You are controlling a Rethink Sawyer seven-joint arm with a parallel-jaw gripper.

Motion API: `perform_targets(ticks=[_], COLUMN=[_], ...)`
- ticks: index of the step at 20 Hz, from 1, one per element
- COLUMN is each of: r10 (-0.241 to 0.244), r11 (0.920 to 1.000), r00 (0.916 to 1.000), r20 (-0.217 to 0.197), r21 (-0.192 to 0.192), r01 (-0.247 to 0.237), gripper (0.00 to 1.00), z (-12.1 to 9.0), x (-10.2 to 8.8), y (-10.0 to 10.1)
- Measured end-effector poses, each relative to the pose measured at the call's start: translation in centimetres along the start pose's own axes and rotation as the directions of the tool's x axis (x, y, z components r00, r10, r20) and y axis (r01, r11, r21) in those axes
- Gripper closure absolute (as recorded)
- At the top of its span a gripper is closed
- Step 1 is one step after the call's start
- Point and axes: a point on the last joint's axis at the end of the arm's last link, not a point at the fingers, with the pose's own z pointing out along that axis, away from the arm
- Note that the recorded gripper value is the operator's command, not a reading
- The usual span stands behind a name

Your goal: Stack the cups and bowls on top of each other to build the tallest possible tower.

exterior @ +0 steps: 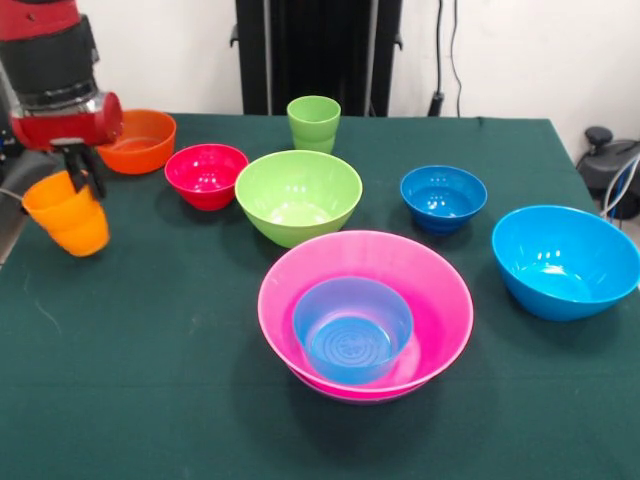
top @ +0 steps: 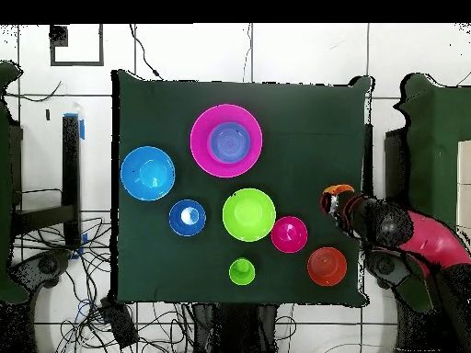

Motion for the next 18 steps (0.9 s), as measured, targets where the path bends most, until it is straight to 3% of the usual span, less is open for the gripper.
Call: perform_targets(ticks=[5, 11, 18], r10=[-0.015, -0.028, -0.055], r11=[0.9983, 0.9951, 0.9937], r00=[0.9989, 0.9968, 0.9948], r20=[0.045, 0.074, 0.086], r21=[0.057, 0.097, 0.102], r01=[0.012, 0.021, 0.046], gripper=[1.00, 1.00, 1.00], z=[-3.8, -6.4, -8.3], x=[-2.0, -3.4, -4.9], y=[-0.8, -1.0, 1.8])
